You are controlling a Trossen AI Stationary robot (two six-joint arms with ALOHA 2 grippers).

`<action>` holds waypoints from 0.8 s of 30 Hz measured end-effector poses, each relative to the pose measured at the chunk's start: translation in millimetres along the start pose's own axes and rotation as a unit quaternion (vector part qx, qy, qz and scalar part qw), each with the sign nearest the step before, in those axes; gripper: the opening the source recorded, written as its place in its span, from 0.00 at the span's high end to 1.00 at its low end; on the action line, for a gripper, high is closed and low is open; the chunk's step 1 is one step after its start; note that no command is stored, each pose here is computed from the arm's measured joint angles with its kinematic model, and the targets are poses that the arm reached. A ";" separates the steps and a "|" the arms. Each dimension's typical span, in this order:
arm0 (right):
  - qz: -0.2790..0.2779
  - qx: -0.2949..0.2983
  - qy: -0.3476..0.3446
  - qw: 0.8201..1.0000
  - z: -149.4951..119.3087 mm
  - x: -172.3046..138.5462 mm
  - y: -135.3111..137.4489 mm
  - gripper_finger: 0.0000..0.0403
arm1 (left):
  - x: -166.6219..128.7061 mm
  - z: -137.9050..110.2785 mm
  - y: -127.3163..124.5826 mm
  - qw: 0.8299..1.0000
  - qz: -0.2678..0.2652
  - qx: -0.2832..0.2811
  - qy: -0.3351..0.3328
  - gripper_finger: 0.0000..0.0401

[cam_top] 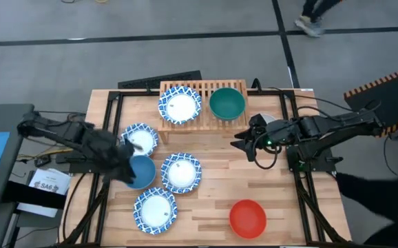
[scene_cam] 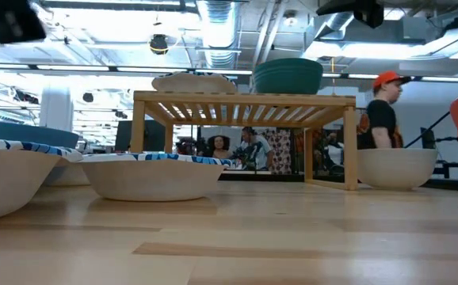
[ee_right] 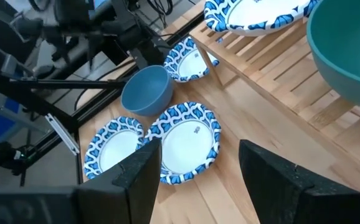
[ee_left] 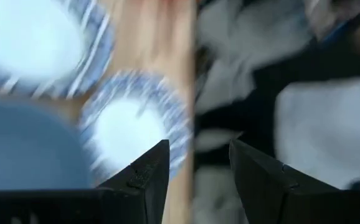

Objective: Place and stack bowls onto a shelf
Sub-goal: Stack the blue bowl on top of the green bowl on the shelf

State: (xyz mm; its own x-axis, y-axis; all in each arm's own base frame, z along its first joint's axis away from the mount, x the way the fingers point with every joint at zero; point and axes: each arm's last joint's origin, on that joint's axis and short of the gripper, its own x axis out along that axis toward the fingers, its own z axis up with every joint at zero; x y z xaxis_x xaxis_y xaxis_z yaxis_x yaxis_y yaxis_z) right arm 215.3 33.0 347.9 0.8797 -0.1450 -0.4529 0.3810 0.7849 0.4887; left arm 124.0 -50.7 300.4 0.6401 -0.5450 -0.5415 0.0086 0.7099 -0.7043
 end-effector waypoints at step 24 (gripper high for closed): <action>-0.009 -0.030 0.013 0.999 -2.3 -0.1 -2.1 0.41 | 100.2 -76.2 4.0 0.909 0.284 0.241 0.187 0.62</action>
State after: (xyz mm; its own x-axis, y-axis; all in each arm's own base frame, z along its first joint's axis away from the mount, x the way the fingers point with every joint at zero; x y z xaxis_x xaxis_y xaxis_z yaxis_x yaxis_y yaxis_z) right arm 213.7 32.8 345.2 0.8648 -0.1450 -0.4808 0.3789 0.8167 0.4352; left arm 129.7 -136.4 208.4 0.3414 -0.0797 -0.9365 0.1521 0.9879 -0.0287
